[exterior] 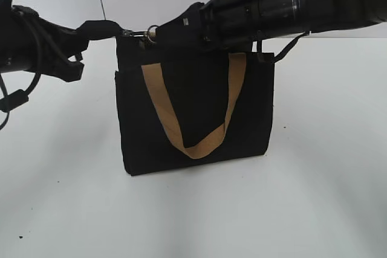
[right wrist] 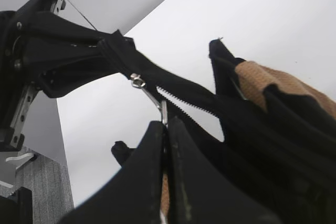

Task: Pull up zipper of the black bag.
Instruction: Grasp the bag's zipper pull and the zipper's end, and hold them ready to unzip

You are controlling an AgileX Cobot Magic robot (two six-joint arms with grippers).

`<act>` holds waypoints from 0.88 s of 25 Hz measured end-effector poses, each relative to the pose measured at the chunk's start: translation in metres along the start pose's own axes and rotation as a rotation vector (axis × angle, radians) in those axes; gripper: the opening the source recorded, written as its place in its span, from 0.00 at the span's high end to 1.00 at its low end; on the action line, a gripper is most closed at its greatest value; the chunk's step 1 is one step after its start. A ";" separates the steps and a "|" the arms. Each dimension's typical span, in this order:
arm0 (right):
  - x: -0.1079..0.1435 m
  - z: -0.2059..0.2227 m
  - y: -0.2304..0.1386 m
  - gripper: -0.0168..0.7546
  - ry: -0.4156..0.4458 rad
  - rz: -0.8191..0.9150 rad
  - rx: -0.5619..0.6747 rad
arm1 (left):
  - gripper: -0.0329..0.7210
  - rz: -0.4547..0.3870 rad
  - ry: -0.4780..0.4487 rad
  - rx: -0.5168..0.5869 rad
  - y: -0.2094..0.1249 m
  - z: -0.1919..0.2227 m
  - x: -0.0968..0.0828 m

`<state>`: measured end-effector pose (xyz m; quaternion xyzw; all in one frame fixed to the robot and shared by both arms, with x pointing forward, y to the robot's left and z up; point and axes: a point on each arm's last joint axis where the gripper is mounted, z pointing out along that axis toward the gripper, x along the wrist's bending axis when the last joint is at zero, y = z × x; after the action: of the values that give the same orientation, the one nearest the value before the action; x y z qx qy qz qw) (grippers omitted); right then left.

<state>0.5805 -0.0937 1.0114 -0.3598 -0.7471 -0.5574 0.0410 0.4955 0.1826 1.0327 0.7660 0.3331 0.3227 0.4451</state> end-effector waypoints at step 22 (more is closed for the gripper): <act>-0.007 -0.028 0.010 1.00 -0.176 -0.142 0.069 | 0.96 -0.002 0.057 0.130 -0.010 0.000 0.003</act>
<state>0.5819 -0.1206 1.0265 -0.3521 -0.7901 -0.4991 -0.0519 0.4947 0.1892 1.0242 0.7836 0.3666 0.3216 0.3849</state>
